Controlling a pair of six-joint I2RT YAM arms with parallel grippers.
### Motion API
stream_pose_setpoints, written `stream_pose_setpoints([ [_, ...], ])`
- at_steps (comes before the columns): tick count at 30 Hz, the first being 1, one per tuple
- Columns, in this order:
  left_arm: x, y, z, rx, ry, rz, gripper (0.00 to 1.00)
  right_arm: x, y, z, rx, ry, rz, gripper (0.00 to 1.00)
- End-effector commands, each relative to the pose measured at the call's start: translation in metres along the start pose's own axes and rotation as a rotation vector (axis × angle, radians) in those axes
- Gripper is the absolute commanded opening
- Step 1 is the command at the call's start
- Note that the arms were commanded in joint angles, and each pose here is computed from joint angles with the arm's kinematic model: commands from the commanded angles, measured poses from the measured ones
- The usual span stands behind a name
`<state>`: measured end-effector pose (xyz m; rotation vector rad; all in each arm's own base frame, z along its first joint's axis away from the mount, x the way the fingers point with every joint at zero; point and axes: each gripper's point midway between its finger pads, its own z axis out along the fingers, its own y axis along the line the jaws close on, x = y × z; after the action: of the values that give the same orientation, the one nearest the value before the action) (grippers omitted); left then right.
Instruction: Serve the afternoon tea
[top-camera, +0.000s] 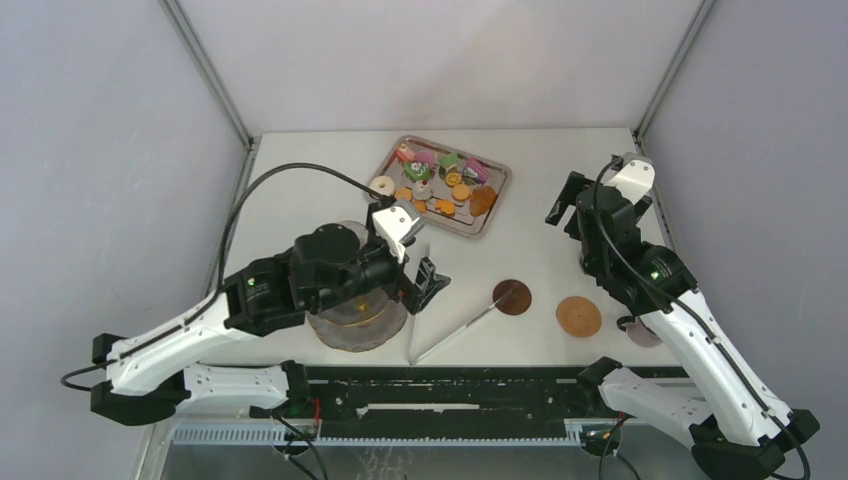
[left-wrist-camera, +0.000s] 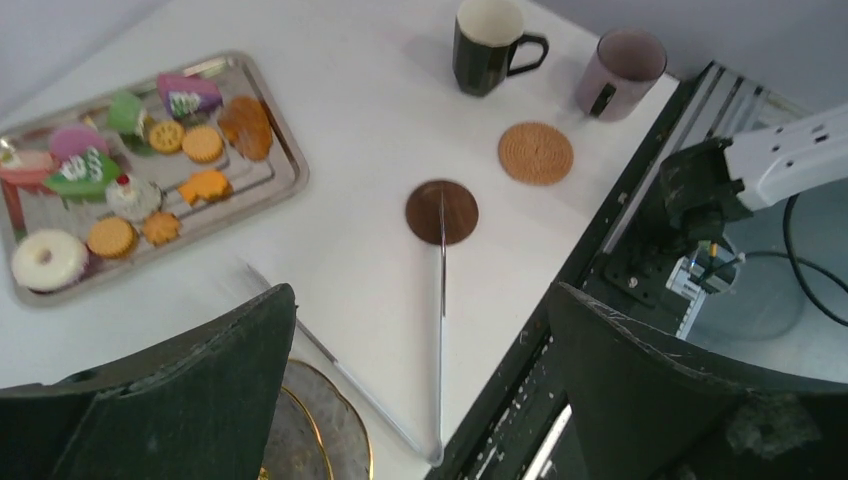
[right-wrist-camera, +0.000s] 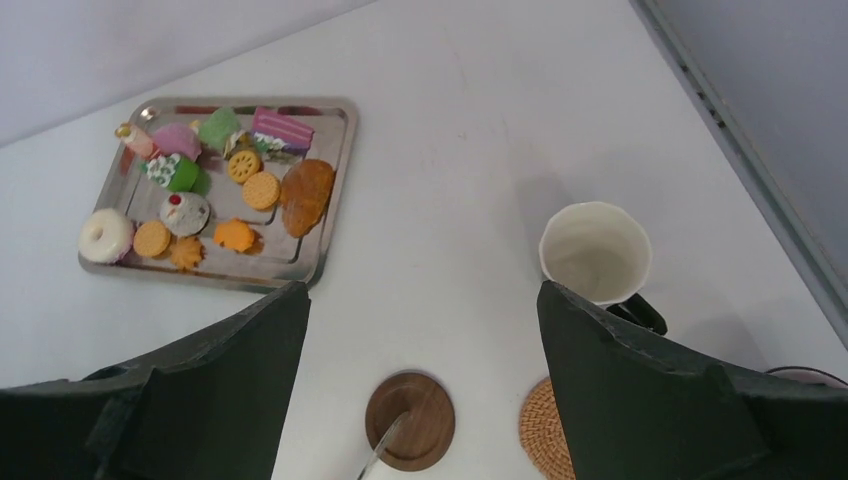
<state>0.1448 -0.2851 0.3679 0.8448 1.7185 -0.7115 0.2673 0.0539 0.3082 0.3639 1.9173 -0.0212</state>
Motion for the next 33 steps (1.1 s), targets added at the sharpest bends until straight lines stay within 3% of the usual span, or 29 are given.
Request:
stream_pose_setpoints([
  [1,0.022,-0.001,0.010,-0.047,0.029,-0.069,1.00,-0.010,-0.017,-0.003,0.097,-0.066,0.124,0.92],
  [13,0.054,-0.035,0.033,-0.045,0.116,0.014,1.00,0.017,-0.019,0.003,0.096,-0.024,0.117,0.92],
  [20,0.044,0.004,0.019,-0.239,0.077,0.056,1.00,0.047,-0.009,0.008,0.031,0.054,0.146,0.90],
  [27,-0.017,0.043,-0.038,-0.355,-0.138,-0.049,1.00,0.098,0.048,-0.001,-0.171,0.293,0.214,0.88],
  [33,-0.069,0.075,-0.108,-0.386,-0.408,-0.225,1.00,0.172,0.098,-0.018,-0.110,0.484,0.276,0.88],
])
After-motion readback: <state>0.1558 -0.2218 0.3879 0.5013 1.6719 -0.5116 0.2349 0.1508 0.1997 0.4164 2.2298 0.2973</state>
